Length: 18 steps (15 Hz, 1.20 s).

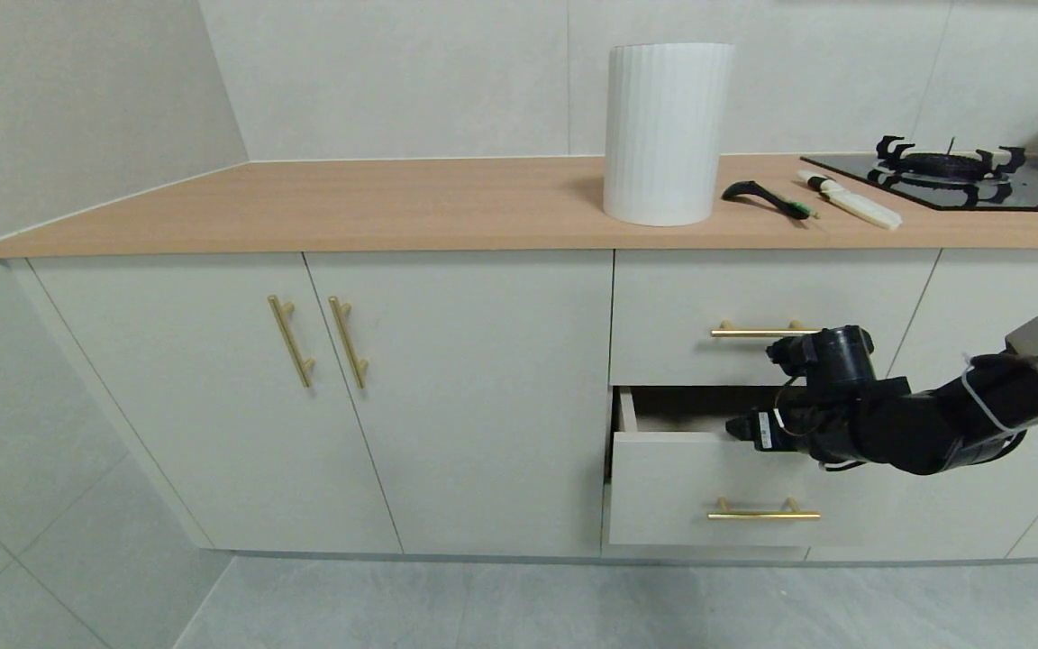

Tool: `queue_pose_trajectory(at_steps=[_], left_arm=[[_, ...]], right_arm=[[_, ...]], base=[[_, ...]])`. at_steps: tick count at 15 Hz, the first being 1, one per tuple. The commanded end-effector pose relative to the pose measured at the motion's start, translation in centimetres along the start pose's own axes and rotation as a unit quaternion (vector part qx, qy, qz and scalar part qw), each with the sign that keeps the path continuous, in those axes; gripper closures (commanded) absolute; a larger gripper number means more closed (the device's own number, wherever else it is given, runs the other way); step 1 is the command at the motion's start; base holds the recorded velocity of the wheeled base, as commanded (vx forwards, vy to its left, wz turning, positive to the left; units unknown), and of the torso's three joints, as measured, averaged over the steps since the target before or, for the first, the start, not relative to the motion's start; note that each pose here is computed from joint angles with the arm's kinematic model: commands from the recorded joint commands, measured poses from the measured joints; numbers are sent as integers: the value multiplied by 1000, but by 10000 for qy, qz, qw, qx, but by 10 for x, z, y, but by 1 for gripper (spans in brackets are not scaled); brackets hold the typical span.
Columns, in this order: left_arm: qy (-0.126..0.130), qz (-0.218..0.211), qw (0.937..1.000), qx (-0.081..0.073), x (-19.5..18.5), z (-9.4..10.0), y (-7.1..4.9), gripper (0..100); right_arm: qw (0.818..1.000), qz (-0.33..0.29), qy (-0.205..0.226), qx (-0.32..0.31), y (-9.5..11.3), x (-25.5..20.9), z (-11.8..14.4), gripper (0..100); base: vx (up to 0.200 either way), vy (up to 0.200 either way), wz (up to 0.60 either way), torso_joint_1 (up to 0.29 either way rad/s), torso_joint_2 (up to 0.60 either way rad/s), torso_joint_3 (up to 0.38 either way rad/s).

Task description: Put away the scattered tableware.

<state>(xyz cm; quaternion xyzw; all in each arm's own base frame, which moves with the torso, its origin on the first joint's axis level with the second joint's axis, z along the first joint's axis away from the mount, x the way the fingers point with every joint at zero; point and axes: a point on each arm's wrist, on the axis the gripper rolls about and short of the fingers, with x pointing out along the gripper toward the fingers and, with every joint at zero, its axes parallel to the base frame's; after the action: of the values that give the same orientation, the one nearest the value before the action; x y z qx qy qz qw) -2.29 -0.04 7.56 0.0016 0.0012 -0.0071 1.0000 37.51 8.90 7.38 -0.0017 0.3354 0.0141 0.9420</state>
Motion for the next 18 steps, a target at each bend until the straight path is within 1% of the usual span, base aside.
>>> queue_pose_trajectory(at_steps=[1,4,8,9,13,18], left_arm=[[4,2,10000,-1,0,0,0,0],[4,2,10000,-1,0,0,0,0],[4,2,10000,-1,0,0,0,0],[4,2,10000,-1,0,0,0,0],[4,2,10000,-1,0,0,0,0],[4,2,10000,-1,0,0,0,0]], right_arm=[[10000,16,-28,-6,-1,-11,4,0],[9995,155,252,-59,-3,-26,5,0],[9982,143,514,-280,-5,-37,3,0],[9964,141,732,-405,-5,-43,1,0],[9926,131,1029,-625,-5,-48,-5,0],[9824,164,1561,-1015,-4,-61,-13,0]], base=[[0,0,0,0,0,0],[0,0,0,0,0,0],[0,0,0,0,0,0],[0,0,0,0,0,0],[0,0,0,0,0,0],[0,0,0,0,0,0]])
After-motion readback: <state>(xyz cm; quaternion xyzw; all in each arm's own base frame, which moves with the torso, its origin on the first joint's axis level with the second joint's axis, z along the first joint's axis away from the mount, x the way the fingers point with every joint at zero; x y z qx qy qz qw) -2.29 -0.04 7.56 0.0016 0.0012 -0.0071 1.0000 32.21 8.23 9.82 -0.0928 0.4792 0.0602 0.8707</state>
